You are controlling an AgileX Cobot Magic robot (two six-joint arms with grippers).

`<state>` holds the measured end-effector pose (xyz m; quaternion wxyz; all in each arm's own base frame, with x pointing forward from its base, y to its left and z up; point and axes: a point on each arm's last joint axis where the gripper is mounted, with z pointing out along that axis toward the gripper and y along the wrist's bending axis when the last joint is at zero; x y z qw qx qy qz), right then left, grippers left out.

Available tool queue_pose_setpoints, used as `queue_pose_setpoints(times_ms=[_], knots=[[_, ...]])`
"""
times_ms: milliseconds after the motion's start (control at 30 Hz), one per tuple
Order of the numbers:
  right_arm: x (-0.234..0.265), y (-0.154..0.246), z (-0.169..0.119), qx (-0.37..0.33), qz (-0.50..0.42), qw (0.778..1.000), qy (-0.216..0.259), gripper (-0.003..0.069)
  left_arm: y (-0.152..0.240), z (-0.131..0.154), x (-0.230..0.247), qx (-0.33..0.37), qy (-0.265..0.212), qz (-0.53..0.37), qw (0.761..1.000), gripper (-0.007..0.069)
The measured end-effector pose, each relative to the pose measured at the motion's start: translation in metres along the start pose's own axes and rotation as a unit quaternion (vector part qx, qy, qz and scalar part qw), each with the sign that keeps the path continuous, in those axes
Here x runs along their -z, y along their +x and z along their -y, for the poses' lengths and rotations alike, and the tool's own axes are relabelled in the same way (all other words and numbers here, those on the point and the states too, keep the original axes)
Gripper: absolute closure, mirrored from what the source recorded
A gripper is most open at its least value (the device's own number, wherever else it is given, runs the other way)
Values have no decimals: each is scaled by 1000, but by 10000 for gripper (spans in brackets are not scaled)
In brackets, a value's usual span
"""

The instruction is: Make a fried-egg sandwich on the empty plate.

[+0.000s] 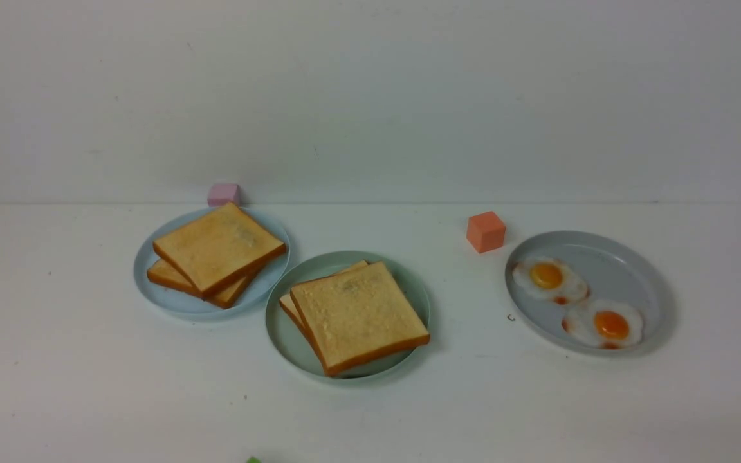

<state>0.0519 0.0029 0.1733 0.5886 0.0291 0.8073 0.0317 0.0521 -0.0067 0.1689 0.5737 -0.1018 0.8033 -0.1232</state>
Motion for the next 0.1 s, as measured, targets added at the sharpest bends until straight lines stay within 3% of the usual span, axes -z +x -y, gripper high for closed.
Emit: queue_pose_setpoints(times_ms=[100], knots=[[0, 0, 0, 0, 0, 1000, 0, 571, 0, 0, 0, 0, 0, 0, 1000, 608]])
